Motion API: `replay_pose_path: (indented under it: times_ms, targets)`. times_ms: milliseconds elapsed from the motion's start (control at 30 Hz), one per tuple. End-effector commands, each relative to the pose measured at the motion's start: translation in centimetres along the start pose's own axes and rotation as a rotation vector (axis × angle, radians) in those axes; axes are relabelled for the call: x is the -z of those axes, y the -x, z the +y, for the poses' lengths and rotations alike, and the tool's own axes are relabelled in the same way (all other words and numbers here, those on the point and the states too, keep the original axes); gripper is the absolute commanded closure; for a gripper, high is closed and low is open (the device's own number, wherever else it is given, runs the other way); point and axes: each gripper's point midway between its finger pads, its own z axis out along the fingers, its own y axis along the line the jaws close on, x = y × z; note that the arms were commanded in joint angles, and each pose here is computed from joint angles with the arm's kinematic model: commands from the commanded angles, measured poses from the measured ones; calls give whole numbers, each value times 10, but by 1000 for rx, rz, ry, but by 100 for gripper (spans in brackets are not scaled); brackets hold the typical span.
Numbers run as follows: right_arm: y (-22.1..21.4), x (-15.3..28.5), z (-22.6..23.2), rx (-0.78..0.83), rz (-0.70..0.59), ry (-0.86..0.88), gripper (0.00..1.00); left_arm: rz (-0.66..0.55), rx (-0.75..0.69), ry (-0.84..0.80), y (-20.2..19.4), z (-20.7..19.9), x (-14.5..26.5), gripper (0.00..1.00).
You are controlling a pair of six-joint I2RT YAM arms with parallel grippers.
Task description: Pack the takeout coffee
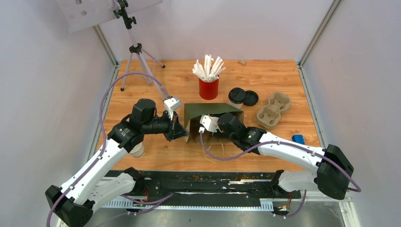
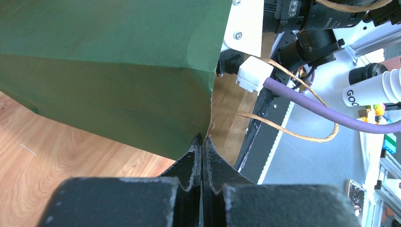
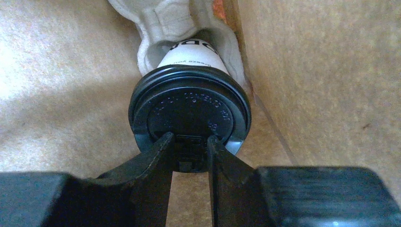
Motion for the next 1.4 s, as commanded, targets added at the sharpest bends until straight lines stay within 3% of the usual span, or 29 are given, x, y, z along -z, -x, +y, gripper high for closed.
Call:
replay_pose_path:
  times_ms: [0,567,1367]
  targets:
    - [-1,-1,-10,-61,-7,-52,67,-24,-35,-39,6,-8,1,100]
    - [2,-6,-11,-71,-16,-42,67,-19,-31,-37,5,-6,-1,100]
    - [21,37,-10,-85,-128,77,65,-15,-19,-25,6,-3,-3,100]
